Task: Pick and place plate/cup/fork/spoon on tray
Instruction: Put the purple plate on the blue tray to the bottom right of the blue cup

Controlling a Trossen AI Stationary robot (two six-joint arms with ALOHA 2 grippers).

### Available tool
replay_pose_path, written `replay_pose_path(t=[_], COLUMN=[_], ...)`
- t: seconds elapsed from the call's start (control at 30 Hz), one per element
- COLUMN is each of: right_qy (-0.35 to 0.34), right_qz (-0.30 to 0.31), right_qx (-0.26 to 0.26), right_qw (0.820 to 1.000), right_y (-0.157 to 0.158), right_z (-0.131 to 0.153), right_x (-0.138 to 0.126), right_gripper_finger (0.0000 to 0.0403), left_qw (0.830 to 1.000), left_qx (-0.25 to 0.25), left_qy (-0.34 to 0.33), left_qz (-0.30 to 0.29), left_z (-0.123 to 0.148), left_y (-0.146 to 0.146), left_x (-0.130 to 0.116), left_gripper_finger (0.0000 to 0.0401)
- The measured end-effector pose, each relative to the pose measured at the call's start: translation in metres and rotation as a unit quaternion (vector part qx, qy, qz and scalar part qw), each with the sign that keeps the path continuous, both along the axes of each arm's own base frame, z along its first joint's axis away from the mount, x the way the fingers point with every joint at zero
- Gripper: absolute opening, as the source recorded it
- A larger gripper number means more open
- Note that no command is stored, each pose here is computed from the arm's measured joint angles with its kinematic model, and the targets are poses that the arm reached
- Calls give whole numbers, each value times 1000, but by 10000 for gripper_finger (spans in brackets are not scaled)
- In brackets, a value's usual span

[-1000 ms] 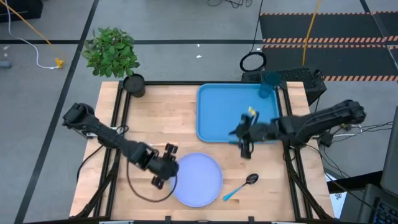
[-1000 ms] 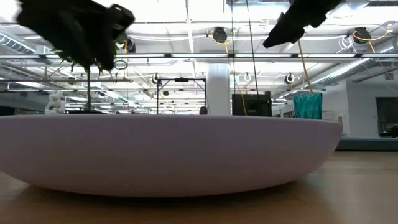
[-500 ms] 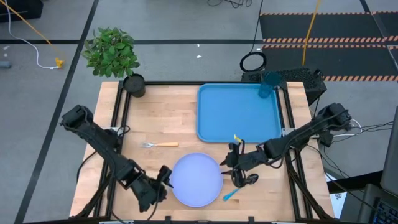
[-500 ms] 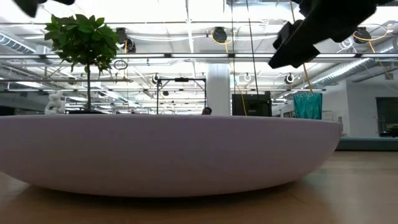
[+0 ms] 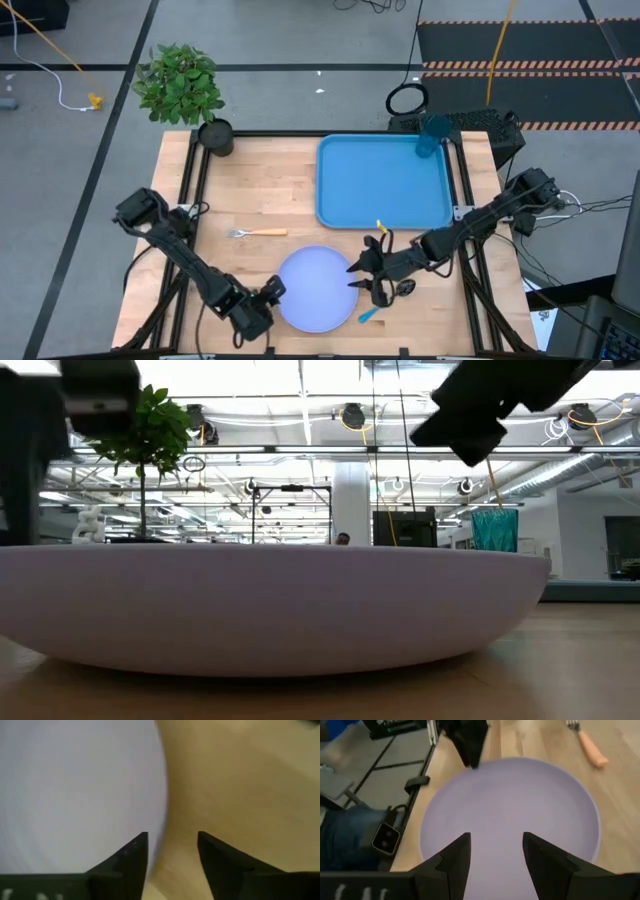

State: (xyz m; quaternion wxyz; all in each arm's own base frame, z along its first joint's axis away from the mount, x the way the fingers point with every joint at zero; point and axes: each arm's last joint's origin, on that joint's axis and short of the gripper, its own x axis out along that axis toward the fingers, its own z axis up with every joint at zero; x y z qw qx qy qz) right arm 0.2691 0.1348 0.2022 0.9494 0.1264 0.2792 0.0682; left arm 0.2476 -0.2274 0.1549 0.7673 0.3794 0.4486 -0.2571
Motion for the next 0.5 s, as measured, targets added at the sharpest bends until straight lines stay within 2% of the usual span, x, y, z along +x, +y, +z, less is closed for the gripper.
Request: replay_pose_path(t=[0.23, 0.37, 0.5], right_qy=[-28, -33, -53], right_qz=[-14, -17, -9], right_qx=[4, 11, 16], right_qw=[1000, 999, 998], right_y=[8, 11, 15], right_z=[4, 5, 9], right_x=[-2, -3, -3], right_gripper_finger=[159, 156, 155], left_qw=[1000, 999, 998], left_qx=[22, 15, 9], left_qy=[8, 21, 14], left_qz=[-11, -46, -68], left_z=[-9, -9, 0], left_y=[8, 10, 8], left_x=[10, 12, 11], left_gripper_finger=[73, 16, 17])
